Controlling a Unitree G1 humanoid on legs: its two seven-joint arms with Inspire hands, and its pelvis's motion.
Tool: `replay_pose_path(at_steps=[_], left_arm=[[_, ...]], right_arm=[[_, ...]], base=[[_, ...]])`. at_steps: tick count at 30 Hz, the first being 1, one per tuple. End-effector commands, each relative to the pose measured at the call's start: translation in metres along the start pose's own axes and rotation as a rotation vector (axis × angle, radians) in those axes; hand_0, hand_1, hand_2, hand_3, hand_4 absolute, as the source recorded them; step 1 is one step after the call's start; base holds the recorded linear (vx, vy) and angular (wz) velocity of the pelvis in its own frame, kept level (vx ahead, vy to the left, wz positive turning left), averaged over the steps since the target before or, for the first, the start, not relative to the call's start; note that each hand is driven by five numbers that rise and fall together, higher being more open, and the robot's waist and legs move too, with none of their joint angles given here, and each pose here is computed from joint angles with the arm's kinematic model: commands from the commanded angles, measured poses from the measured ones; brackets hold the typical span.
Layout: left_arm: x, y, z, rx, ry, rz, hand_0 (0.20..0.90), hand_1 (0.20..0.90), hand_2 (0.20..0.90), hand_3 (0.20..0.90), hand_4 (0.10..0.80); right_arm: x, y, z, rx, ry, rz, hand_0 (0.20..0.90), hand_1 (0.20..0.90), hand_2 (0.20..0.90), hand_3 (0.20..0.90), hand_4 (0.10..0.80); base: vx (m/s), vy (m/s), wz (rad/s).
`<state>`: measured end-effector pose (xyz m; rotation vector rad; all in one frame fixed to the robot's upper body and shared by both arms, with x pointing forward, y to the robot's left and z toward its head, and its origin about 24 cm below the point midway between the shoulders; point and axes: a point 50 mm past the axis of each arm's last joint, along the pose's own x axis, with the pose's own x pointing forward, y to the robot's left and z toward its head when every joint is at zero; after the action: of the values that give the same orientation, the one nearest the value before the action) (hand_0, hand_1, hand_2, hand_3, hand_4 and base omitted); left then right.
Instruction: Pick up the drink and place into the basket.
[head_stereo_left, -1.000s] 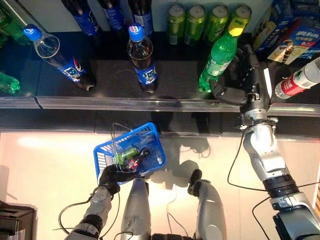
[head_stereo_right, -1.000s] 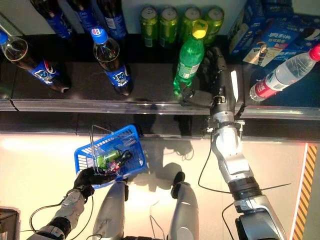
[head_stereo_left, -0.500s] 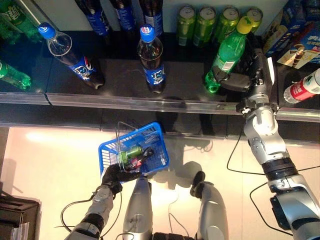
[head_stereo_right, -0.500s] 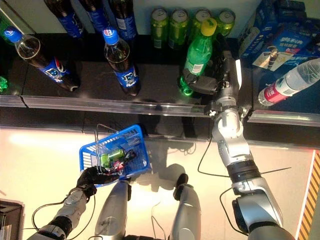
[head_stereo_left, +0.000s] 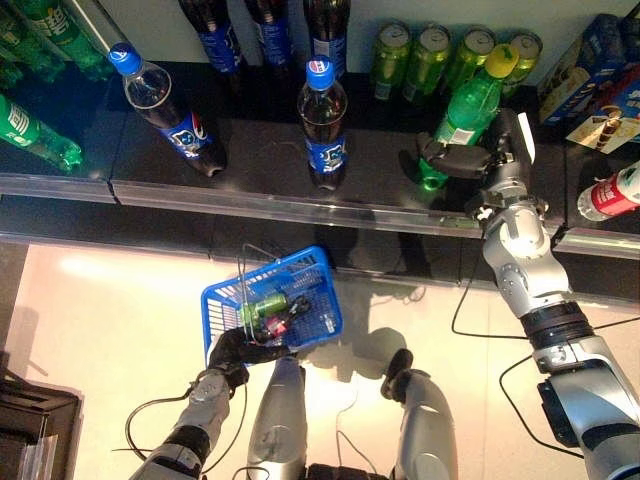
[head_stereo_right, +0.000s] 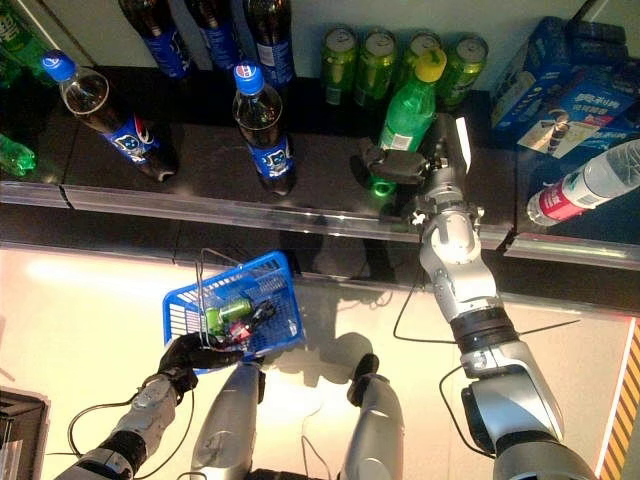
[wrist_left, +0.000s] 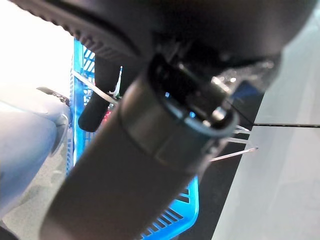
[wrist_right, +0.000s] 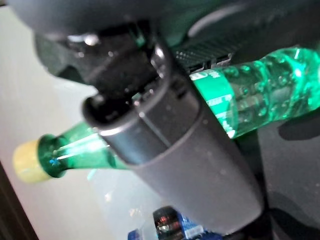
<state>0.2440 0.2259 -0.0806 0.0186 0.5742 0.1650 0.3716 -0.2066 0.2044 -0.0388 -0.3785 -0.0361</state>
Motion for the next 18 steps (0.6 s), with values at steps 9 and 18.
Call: replay_pose_path(at_steps=[9,18], left_arm=[[-0.0101,0.0186,0.0018,0.074,-0.080,0.000,0.300,0.300,0.300,0.200,0.100],[-0.0099,0.0194,0.0026,0.075,-0.082,0.002,0.300,0.300,0.300,0.200,0.100]], right_arm=[[0.0230,0.0117,0.0756,0.030,-0.283,0.085,0.300,0.300,0.300,0.200,0.100],[0.0224,0.0106,0.0789,0.027,-0.300,0.071,0.300,0.300,0.300,0.200,0.100]], base=[[-0.001,0.000,0.01],[0.000,0.000,0.00]])
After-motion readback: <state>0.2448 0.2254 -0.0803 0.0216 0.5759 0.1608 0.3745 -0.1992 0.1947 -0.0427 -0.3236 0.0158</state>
